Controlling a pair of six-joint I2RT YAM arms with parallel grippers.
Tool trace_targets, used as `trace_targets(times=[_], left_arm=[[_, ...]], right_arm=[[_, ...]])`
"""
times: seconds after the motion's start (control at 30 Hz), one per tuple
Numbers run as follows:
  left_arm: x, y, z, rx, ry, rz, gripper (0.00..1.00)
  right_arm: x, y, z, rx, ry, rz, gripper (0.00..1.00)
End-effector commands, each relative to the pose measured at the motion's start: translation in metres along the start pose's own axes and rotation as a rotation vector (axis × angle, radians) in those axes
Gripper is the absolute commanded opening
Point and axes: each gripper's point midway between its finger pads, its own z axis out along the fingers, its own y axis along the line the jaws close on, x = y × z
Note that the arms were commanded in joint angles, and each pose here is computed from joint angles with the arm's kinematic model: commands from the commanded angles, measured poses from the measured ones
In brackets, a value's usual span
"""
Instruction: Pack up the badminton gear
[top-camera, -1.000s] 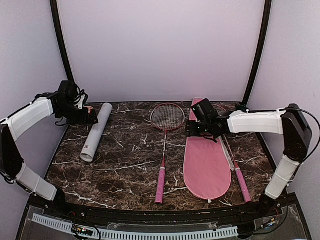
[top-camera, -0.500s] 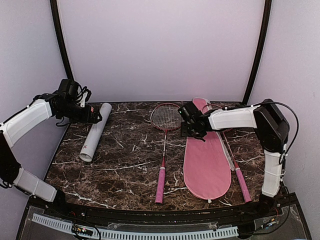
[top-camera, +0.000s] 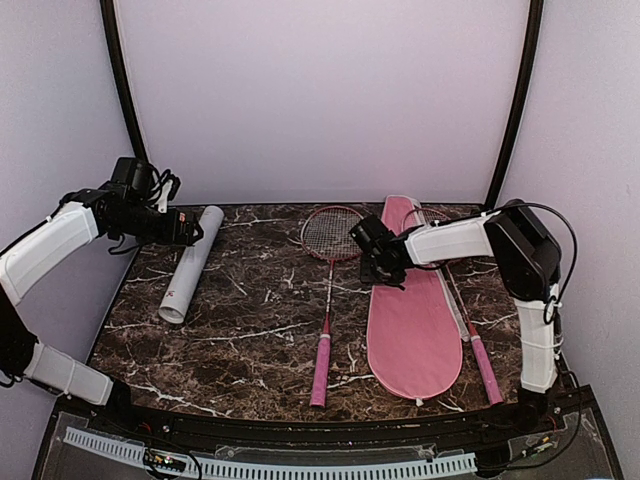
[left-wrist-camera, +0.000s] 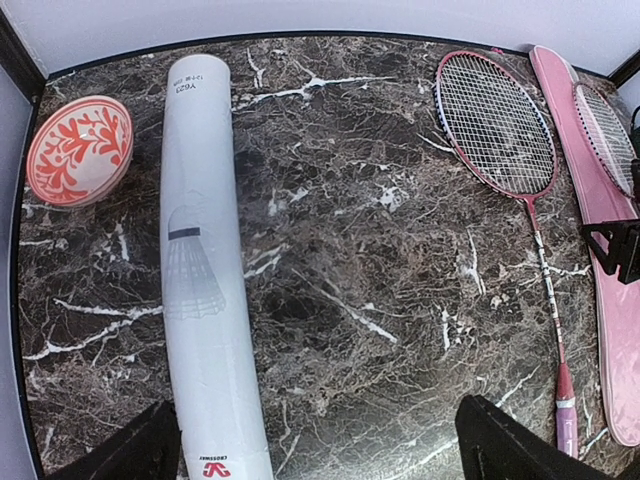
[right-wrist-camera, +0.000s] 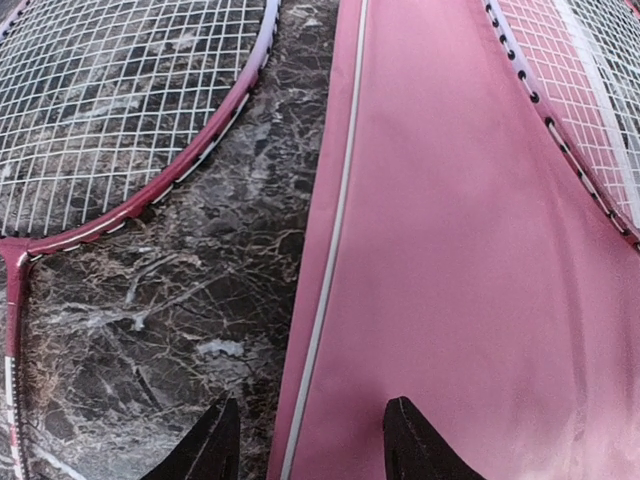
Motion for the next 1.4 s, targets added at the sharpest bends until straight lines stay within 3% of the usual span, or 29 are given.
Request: trace_targets(times=[0.0,0.13,0.3,0.4,1.03,1.37], left_arm=[[-0.003,-0.003,-0.008,0.009,-0.031,-0.005,0.99],[-0.005,-0.004,-0.008,0.013,-0.038,-0.005,0.99],[-0.003,-0.006,-0.007,0.024,-0.038,-0.016,0.99],[-0.003,-0.007,-0.007,0.032,-0.042,-0.019,0.99],[-0.007,-0.027,-0.002,0.126,-0.065,0.001,0.99],[-0.019,-0.049,-0.005,0.160,-0.113,0.078,0.99]], right_arm=[[-0.003,0.000,0.011,0.002,0.001,0.035,0.47],[0.005,0.000,0.018,-0.013,0.026,0.045,0.38],[0.009,0.003,0.021,-0.044,0.054,0.052,0.11],[0.002,0.002,0.011,-0.057,0.039,0.061,0.00],[-0.070,0.009,-0.102,-0.304,-0.163,0.061,0.00],[-0.102,0.017,-0.178,-0.498,-0.287,-0.034,0.00]])
